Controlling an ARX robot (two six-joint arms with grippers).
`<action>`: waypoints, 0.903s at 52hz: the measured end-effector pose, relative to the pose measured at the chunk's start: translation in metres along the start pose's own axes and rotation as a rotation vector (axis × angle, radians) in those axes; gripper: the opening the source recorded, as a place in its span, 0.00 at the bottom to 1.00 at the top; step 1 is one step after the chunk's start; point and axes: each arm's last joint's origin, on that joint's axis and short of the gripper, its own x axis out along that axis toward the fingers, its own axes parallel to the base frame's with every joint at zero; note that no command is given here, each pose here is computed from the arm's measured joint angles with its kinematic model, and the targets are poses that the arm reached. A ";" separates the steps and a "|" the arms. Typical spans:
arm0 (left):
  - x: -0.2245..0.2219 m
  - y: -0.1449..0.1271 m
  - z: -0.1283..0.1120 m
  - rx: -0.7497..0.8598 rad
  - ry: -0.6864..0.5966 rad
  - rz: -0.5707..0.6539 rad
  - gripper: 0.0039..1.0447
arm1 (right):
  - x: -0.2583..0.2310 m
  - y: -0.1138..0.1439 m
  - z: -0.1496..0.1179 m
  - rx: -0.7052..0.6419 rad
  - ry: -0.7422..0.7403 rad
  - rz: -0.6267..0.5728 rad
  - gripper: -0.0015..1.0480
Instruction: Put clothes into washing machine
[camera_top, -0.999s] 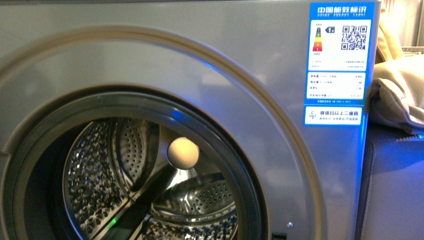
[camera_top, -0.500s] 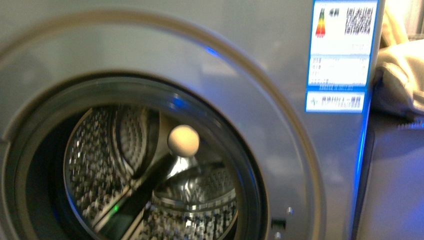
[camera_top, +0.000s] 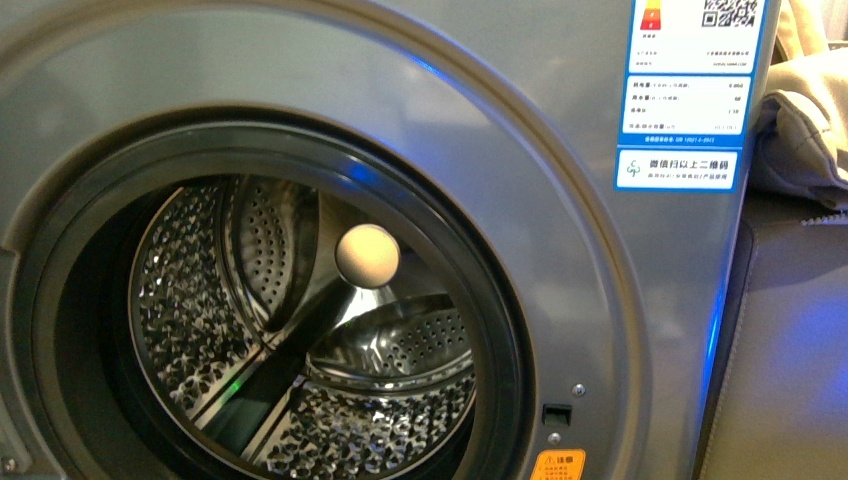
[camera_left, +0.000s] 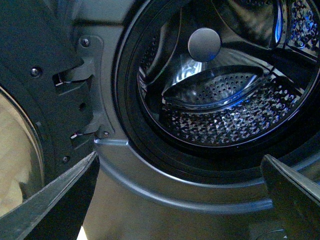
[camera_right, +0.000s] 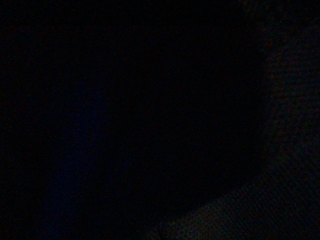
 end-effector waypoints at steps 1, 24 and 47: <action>0.000 0.000 0.000 0.000 0.000 0.000 0.94 | 0.001 0.000 -0.001 0.001 0.003 0.002 0.93; 0.000 0.000 0.000 0.000 0.000 0.000 0.94 | -0.008 0.000 -0.005 0.020 -0.027 0.008 0.55; 0.000 0.000 0.000 0.000 0.000 0.000 0.94 | -0.105 0.003 0.075 0.019 -0.285 -0.040 0.07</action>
